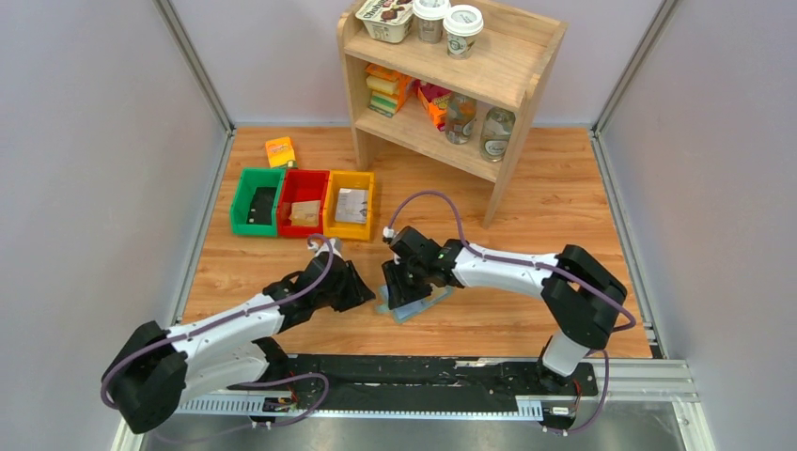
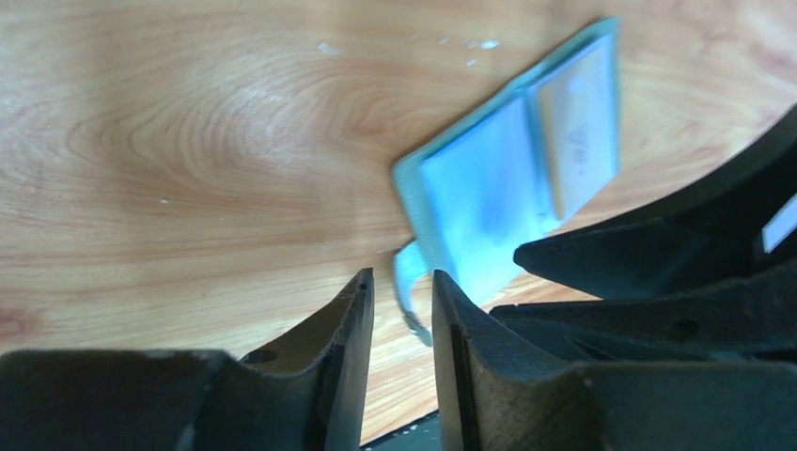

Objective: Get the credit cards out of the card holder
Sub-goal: Remove the credit card from the card holder.

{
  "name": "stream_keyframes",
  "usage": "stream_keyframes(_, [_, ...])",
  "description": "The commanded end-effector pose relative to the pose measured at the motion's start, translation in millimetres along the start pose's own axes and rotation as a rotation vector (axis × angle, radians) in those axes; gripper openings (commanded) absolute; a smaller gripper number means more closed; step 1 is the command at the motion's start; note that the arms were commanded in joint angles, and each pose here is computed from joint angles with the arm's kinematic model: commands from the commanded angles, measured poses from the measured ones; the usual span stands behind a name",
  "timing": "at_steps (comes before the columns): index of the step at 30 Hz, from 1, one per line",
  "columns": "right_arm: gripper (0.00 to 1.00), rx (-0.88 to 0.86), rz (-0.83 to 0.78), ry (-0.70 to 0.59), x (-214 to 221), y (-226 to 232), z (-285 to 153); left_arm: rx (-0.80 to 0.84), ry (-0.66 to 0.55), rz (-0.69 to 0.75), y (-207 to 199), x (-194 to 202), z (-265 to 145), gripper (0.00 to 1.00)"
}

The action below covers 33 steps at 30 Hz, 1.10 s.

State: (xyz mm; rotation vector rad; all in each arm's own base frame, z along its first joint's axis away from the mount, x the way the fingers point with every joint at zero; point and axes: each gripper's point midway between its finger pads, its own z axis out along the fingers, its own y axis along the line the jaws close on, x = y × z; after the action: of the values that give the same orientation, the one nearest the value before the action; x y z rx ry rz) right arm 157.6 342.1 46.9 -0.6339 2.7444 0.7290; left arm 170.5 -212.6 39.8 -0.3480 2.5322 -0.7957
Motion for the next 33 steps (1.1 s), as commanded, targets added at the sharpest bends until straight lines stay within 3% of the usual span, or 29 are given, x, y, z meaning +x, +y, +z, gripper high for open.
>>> stream_keyframes(1, [0.46, 0.037, -0.009, -0.182, -45.5, -1.7, -46.5, 0.092, -0.107, -0.003, -26.4, -24.4, -17.1, 0.41])
stream_keyframes(7, [0.46, 0.113, 0.120, -0.219, -54.3, -65.2, -59.3, 0.227, -0.088, 0.023, -80.0, -38.9, -21.0, 0.45])
stream_keyframes(17, [0.44, 0.086, 0.200, -0.196, -48.2, -103.2, -47.1, 0.275, 0.119, -0.001, -135.1, -15.4, 42.0, 0.45])
stream_keyframes(24, [0.43, 0.059, 0.206, -0.174, -39.7, -105.3, -35.3, 0.161, 0.202, -0.144, -103.7, 12.4, 78.1, 0.44])
stream_keyframes(33, [0.41, 0.013, 0.232, -0.122, -22.7, -103.7, -20.8, 0.093, 0.174, -0.178, -84.8, 12.9, 81.0, 0.44])
